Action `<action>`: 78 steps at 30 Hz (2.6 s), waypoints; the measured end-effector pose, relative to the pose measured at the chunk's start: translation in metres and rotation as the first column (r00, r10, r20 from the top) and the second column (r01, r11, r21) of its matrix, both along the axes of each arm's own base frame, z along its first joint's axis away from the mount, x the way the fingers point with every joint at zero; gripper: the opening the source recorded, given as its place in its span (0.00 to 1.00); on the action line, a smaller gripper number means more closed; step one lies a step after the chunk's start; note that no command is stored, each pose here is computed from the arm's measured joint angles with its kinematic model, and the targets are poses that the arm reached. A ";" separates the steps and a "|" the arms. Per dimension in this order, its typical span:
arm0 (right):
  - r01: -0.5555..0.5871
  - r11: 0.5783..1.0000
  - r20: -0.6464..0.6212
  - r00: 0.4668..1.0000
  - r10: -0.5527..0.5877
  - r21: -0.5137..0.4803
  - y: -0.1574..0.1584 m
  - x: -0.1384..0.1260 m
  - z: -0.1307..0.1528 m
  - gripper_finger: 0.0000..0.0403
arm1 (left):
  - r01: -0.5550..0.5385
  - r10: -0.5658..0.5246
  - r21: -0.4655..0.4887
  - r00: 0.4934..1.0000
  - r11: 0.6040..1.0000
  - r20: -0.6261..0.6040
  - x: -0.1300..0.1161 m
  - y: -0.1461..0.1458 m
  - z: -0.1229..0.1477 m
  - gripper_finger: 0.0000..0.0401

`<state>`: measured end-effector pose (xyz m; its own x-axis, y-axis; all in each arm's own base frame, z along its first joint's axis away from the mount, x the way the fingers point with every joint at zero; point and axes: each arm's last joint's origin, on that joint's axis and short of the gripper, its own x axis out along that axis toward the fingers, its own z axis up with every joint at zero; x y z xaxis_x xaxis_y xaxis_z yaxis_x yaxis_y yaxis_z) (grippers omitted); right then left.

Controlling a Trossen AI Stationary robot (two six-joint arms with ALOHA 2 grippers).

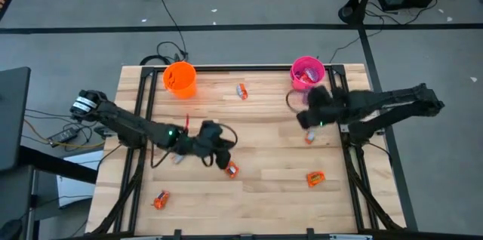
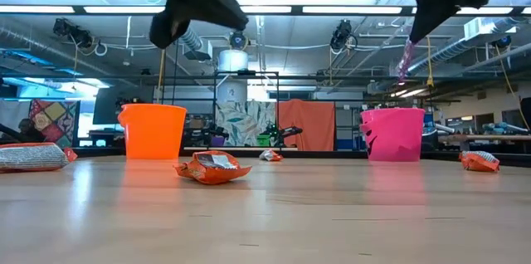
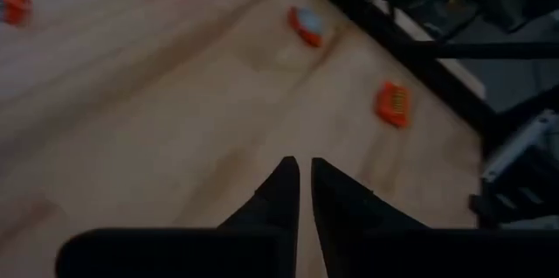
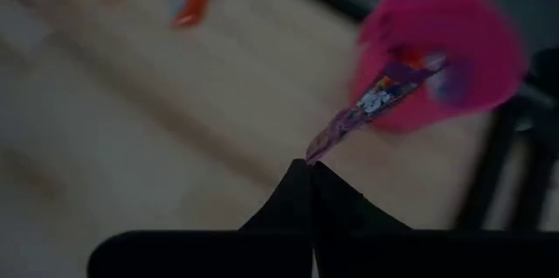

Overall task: Sort candy by brand, put in halloween buckets
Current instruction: Put the purple candy into the pink bucket, then put the orange chocolate bar into the orange bucket

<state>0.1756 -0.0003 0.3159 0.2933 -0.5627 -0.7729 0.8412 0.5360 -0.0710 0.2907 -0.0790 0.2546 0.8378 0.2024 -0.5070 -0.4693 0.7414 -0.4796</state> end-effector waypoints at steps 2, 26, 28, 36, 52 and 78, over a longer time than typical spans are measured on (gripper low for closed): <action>0.028 0.999 -0.020 0.999 -0.028 -0.030 -0.018 -0.005 0.004 0.00 | -0.013 0.013 0.008 1.000 1.000 -0.025 0.000 0.013 0.001 0.09; 0.034 0.998 -0.150 0.988 -0.025 0.059 -0.171 -0.010 -0.029 0.01 | -0.080 0.072 -0.074 0.992 0.994 -0.105 0.003 0.122 -0.002 0.09; 0.045 0.995 -0.143 0.989 -0.033 0.084 -0.177 -0.009 -0.034 0.04 | -0.084 0.077 -0.062 0.991 0.995 -0.108 0.001 0.130 -0.002 0.09; 0.141 0.975 -0.096 0.987 -0.126 0.171 -0.187 -0.007 -0.045 0.24 | -0.116 0.111 -0.035 0.987 0.993 -0.115 -0.003 0.152 -0.002 0.09; 0.003 0.991 0.345 0.937 -0.049 0.132 -0.150 0.009 0.000 0.36 | -0.027 0.054 0.174 0.987 0.984 -0.150 0.002 0.200 -0.018 0.30; -0.068 0.981 0.422 0.906 -0.015 0.180 -0.098 0.045 0.002 0.36 | -0.026 0.041 0.036 0.847 0.999 -0.530 0.079 0.311 -0.080 0.65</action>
<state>0.2207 -0.0984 0.3177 0.6260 -0.4084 -0.6643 0.7559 0.5269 0.3884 0.3695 0.2325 0.1744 0.4352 0.2453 -0.8663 -0.6715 0.7294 -0.1307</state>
